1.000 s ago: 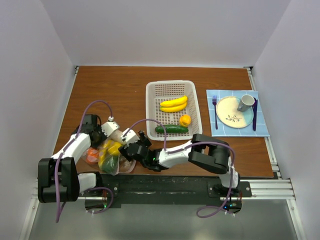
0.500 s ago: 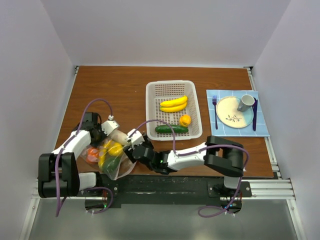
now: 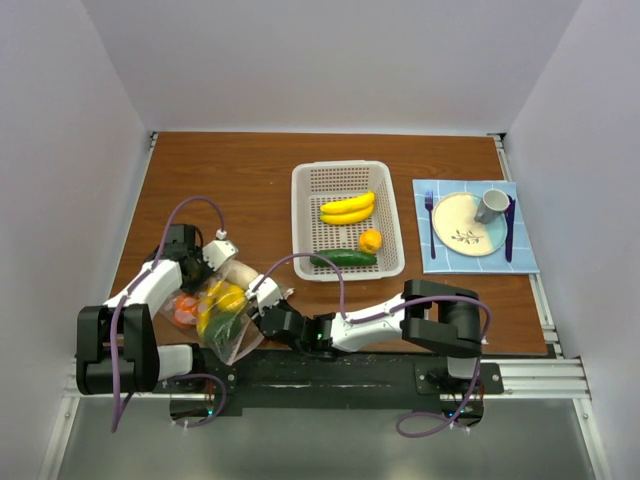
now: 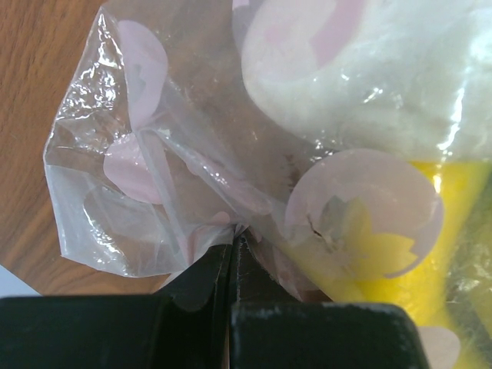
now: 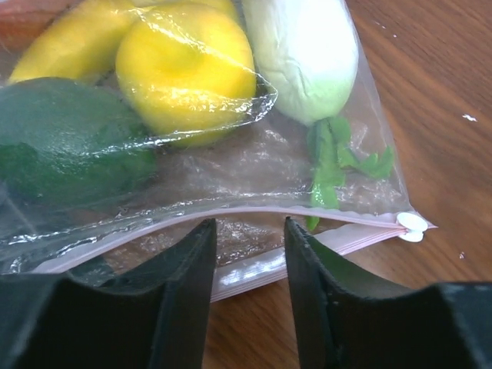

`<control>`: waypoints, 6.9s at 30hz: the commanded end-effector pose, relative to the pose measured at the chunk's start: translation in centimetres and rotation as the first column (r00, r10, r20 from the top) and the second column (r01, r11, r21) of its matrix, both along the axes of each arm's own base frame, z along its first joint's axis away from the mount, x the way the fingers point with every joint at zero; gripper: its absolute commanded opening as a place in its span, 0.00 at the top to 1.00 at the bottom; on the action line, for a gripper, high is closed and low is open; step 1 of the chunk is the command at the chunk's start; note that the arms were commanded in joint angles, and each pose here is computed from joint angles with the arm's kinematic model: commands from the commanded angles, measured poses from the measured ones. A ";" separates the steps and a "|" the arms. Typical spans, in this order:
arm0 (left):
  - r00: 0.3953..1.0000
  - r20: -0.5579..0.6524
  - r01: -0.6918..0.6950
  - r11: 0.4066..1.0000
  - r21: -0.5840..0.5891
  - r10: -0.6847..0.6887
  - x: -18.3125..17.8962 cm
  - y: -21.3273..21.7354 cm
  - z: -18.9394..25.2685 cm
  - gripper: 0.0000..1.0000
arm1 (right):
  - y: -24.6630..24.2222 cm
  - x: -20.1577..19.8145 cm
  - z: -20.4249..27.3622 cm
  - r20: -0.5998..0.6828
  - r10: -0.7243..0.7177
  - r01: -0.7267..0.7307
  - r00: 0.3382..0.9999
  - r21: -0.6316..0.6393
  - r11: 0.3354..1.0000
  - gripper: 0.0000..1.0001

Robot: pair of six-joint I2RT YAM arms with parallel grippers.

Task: Open the zip-top bag and remove the fake food

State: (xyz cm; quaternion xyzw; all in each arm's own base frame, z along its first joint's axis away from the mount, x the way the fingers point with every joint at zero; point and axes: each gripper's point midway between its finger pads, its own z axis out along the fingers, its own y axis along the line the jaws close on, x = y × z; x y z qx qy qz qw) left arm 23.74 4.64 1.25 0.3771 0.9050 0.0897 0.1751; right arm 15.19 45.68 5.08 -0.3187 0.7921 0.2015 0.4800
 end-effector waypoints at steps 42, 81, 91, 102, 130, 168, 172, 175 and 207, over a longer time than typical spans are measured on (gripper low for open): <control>0.989 -0.124 0.076 0.995 -0.057 -0.083 -2.9 -1.3 -1.7 1.00 | 3.4 8.2 0.4 0.108 -0.160 0.159 0.981 0.016 0.987 1.00; 0.997 -0.060 -0.052 0.998 -0.039 0.049 0.1 -0.5 -0.5 1.00 | -14.0 -4.7 2.8 -0.104 -0.019 0.013 0.994 -0.057 0.998 0.53; 0.997 -0.062 -0.052 0.997 -0.049 0.049 0.0 -0.7 -0.4 1.00 | -8.3 -3.1 4.6 0.056 0.105 -0.094 0.993 -0.165 0.982 0.01; 0.998 -0.039 -0.050 0.998 -0.040 0.049 0.1 -0.5 0.2 1.00 | -5.9 0.4 -0.3 -0.095 0.132 -0.143 0.987 -0.118 0.983 0.22; 0.988 0.151 -0.049 0.998 0.046 0.042 3.3 1.4 11.9 1.00 | -20.7 -2.6 8.2 -0.226 -0.131 0.037 0.965 -0.380 0.924 1.00; 0.986 0.021 -0.167 0.985 0.047 0.166 1.6 2.1 2.6 1.00 | -9.5 -1.6 7.8 0.044 0.007 -0.001 0.999 -0.138 0.990 0.18; 0.986 0.000 -0.166 0.984 0.059 0.167 1.1 2.2 1.4 1.00 | -8.5 -2.3 5.1 0.023 0.047 -0.043 0.999 -0.167 0.985 0.27; 0.987 -0.006 -0.161 0.985 0.054 0.162 0.9 2.0 1.1 1.00 | -7.4 -2.2 4.7 0.034 0.065 -0.059 0.997 -0.167 0.984 0.27; 0.982 -0.041 -0.187 0.982 -0.020 0.186 0.0 -0.2 0.6 1.00 | 5.5 -2.8 2.8 -0.003 0.263 -0.262 0.965 0.094 0.961 0.01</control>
